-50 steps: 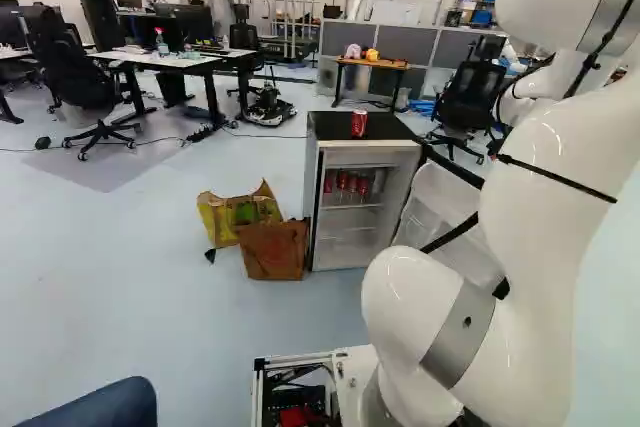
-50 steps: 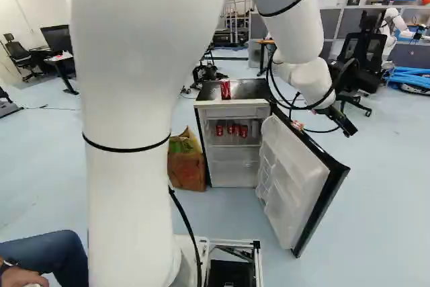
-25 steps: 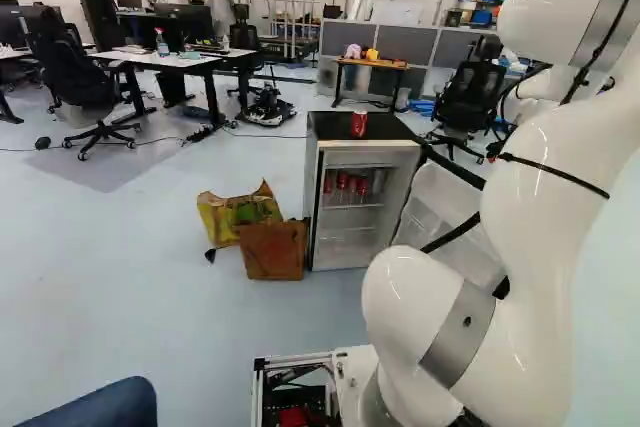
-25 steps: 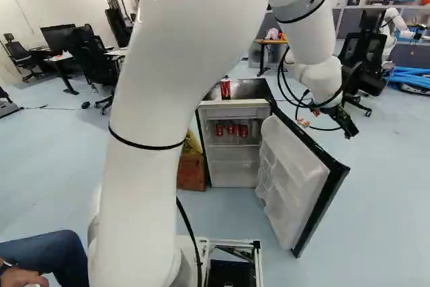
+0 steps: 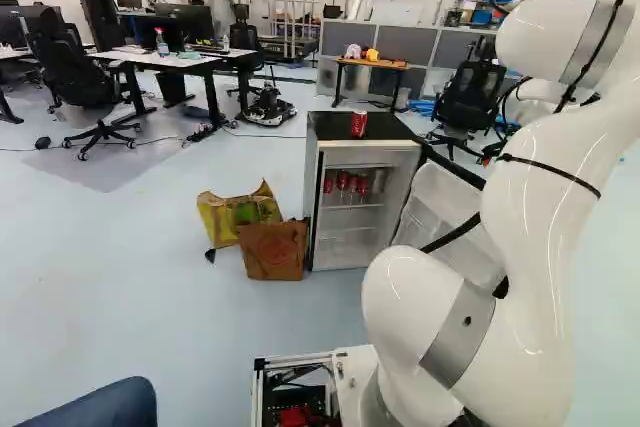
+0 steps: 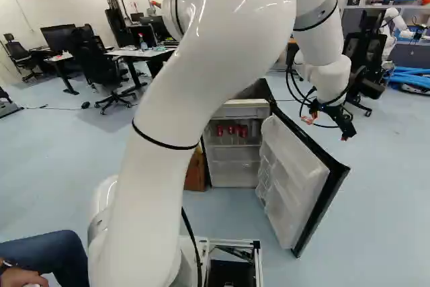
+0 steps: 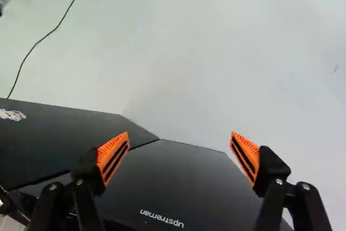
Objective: Grab a drink from the fridge
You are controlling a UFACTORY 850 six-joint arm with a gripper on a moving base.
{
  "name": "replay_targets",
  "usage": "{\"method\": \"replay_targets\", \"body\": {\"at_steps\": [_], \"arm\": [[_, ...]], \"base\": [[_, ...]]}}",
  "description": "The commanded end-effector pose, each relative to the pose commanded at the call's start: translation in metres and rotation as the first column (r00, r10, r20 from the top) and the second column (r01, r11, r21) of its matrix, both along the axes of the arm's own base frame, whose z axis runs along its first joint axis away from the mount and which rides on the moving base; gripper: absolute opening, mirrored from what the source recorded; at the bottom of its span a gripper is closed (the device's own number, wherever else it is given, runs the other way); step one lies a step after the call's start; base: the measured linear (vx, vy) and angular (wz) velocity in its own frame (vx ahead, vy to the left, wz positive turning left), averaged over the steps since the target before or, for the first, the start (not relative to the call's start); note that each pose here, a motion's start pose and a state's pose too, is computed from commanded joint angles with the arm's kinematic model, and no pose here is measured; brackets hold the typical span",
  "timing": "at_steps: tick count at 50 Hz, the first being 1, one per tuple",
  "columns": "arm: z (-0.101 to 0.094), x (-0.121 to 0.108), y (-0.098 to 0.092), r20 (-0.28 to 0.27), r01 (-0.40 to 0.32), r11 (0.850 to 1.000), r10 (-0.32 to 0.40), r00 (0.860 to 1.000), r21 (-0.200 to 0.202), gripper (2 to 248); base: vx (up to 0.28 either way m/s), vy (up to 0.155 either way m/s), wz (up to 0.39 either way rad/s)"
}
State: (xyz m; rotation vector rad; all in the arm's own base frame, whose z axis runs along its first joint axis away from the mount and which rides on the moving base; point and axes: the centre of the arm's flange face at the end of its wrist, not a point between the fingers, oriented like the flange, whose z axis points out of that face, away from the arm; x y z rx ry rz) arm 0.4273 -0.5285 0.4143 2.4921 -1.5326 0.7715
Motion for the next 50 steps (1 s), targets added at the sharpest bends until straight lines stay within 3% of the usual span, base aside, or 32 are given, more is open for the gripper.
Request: {"method": "replay_targets", "body": {"at_steps": [28,50], "arm": [[-0.007,-0.003,0.009,-0.086,-0.023,0.987,0.037,0.996,0.161,247],[-0.008,-0.004,0.011,-0.092,-0.024,0.985,0.040,0.995,0.172,247]], "base": [[0.000,0.000,0.000],[0.000,0.000,0.000]]}}
